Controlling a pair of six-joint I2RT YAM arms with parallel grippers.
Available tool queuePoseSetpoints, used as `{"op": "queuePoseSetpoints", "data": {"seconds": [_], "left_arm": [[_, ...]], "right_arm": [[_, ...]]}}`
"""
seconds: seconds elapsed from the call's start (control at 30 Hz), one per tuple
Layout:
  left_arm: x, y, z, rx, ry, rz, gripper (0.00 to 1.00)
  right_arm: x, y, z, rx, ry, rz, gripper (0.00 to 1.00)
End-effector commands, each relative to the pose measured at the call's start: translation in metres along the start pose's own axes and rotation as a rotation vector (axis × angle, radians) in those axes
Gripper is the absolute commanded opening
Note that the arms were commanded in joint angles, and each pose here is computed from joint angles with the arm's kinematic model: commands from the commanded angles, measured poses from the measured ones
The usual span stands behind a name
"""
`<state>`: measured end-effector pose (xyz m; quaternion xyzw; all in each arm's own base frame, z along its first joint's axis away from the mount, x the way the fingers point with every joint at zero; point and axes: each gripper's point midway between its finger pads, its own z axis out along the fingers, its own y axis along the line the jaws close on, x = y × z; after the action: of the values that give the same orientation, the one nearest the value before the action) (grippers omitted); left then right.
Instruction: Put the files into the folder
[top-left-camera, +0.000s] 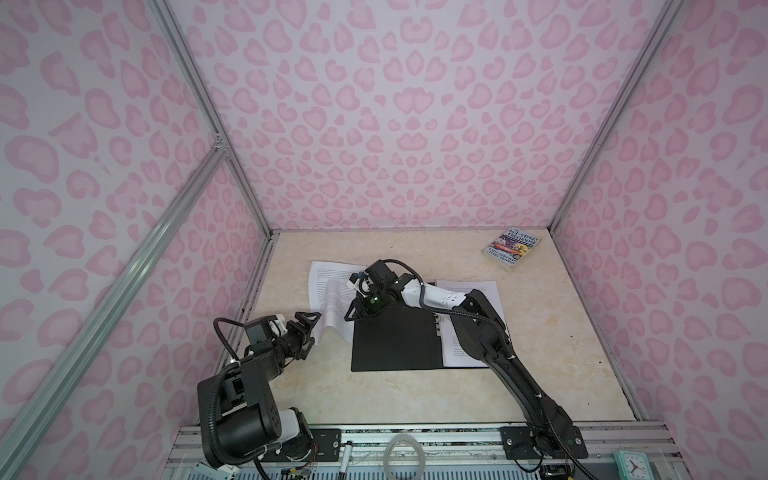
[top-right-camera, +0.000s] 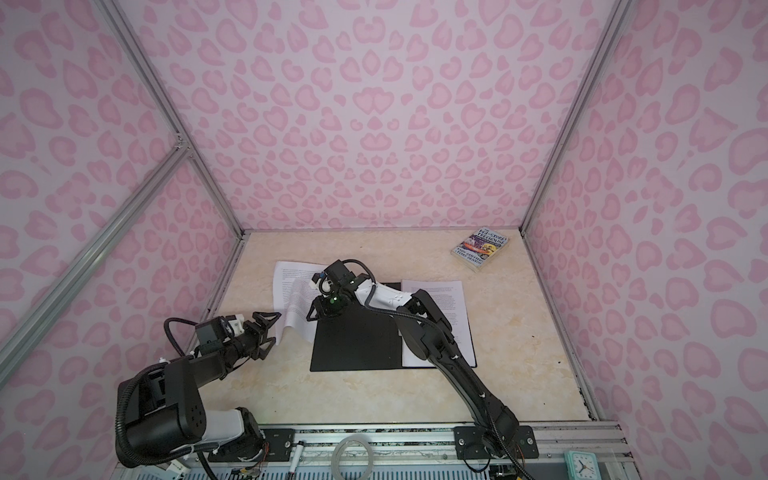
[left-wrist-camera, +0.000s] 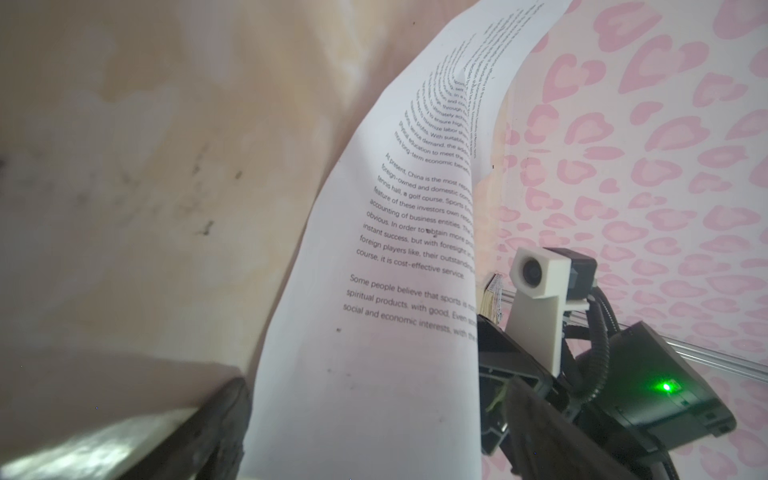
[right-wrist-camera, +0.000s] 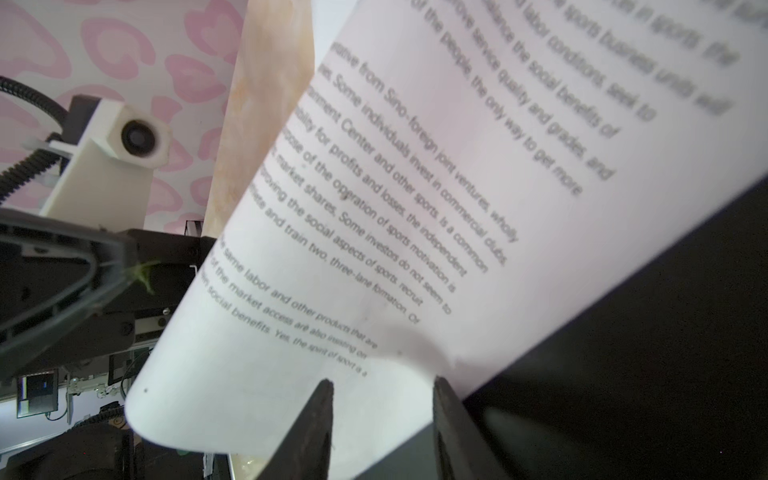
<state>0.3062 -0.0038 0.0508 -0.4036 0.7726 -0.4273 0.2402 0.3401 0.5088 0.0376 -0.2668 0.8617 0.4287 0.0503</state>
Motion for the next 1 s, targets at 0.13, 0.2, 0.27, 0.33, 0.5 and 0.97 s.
{"op": "queuePoseSetpoints", "data": {"seconds": [0.13,0.2,0.27,0.33,0.5,0.97], "left_arm": [[-0.009,-0.015,0.009,0.041,-0.021,0.007,0.97],[-0.01,-0.013,0.007,0.014,-0.032,0.018,0.97],[-0.01,-0.012,0.006,0.006,-0.04,0.025,0.97],[-0.009,-0.01,0.006,-0.001,-0.038,0.027,0.97],[-0.007,-0.006,0.01,-0.007,-0.016,0.014,0.97],[-0.007,-0.005,0.01,-0.012,-0.011,0.01,0.97]], "right_arm": [[0.001,0.007,-0.018,0.05,-0.008,-0.073,0.48],[0.001,0.01,-0.028,0.112,-0.029,-0.127,0.54],[0.001,0.014,-0.038,0.171,-0.048,-0.172,0.6],[0.003,0.019,-0.046,0.204,-0.063,-0.208,0.63],[0.011,0.044,-0.054,0.348,-0.086,-0.398,0.71],[0.017,0.06,-0.017,0.619,-0.199,-0.633,0.68]]}}
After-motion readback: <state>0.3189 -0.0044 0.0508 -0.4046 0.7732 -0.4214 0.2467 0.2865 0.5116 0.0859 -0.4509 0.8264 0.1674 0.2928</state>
